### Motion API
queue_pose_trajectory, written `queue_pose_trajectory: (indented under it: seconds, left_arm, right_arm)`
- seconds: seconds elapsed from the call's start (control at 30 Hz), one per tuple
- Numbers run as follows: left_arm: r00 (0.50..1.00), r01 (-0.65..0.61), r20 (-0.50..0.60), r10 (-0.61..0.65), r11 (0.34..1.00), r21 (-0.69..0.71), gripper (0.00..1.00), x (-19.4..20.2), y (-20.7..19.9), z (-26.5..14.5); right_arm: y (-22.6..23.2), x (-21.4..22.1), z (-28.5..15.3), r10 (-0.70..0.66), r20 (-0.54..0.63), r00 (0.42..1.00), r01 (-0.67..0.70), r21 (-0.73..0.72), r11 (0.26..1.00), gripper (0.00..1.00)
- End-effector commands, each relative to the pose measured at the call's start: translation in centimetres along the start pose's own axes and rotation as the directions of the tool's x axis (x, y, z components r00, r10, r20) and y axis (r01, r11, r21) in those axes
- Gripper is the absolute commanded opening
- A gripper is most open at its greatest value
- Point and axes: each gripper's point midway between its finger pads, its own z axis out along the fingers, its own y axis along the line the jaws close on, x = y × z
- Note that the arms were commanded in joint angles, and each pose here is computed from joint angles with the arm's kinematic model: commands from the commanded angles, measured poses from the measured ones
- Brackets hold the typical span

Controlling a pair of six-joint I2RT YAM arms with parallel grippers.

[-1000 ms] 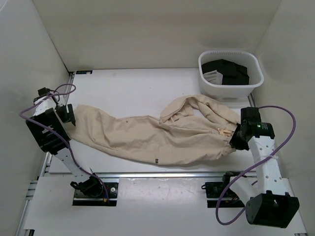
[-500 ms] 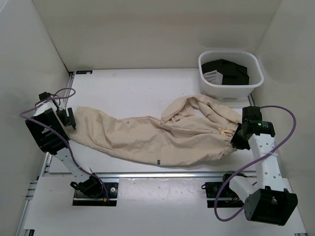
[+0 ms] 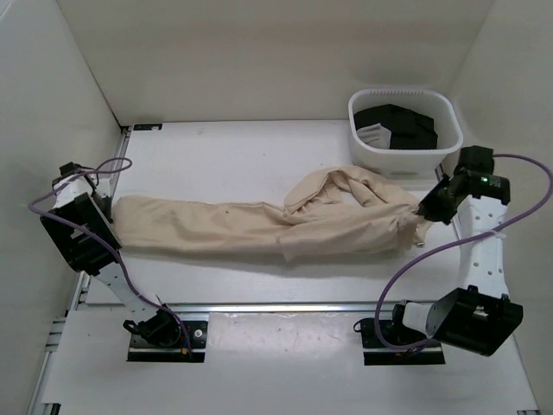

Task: Fold and stack the trousers
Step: Flatten the trousers out

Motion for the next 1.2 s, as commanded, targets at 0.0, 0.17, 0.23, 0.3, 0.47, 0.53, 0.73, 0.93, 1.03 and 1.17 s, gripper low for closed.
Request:
queue_pose_trajectory:
  seconds: [0.0, 0.17, 0.23, 0.3, 0.47, 0.53, 0.73, 0.93, 1.03, 1.17]
  left_arm:
    - [0.995, -0.089, 0.025, 0.096, 0.978, -0.191, 0.14, 0.3, 4.7, -7.2]
    - [0.982, -0.162, -0.129, 0.137, 0.964, -0.21, 0.14, 7.1, 4.7, -6.7]
    - [0.976, -0.167, -0.171, 0.137, 0.969, -0.18, 0.14, 9.5, 3.8, -5.4]
    - [0.973, -0.162, -0.19, 0.13, 0.973, -0.166, 0.14, 10.8, 3.4, -4.5]
    - [0.967, -0.15, -0.226, 0.113, 0.977, -0.153, 0.29, 12.9, 2.6, -2.8]
    - [0.968, -0.15, -0.226, 0.111, 0.975, -0.166, 0.7, 12.9, 3.1, -2.8]
    - [0.984, -0.18, -0.014, 0.18, 0.968, -0.175, 1.0, 6.0, 3.0, -7.8]
    - [0.7, -0.575, 0.344, 0.625, 0.78, -0.246, 1.0, -8.2, -15.4, -17.3]
    - [0.533, -0.693, 0.531, 0.659, 0.7, -0.173, 1.0, -14.2, -27.5, -21.0]
    - [0.355, -0.838, 0.641, 0.68, 0.536, -0.105, 1.0, -16.4, -43.3, -21.0]
  right_arm:
    - [-1.5, -0.5, -2.4, 0.155, 0.008, 0.988, -0.155, 0.025, 0.988, 0.0]
    - [-6.0, 7.1, -0.6, 0.316, -0.075, 0.946, -0.305, 0.138, 0.942, 0.0]
    - [-7.8, 10.0, 0.7, 0.375, -0.103, 0.921, -0.347, 0.218, 0.912, 0.0]
    - [-8.9, 11.2, 1.2, 0.404, -0.075, 0.912, -0.374, 0.255, 0.892, 0.0]
    - [-11.8, 12.6, 1.9, 0.451, 0.0, 0.893, -0.415, 0.389, 0.822, 0.32]
    - [-12.7, 11.5, 1.1, 0.439, 0.059, 0.897, -0.42, 0.429, 0.8, 0.81]
    - [-12.3, 6.7, -2.9, 0.354, 0.199, 0.914, -0.406, 0.405, 0.82, 0.99]
    - [-7.0, 0.5, -2.6, 0.205, 0.24, 0.949, -0.246, 0.157, 0.956, 0.98]
    - [-5.0, -0.3, -0.2, 0.198, 0.175, 0.964, -0.212, 0.068, 0.975, 0.91]
    - [-3.5, -0.1, 3.1, 0.198, 0.111, 0.974, -0.199, 0.002, 0.98, 0.85]
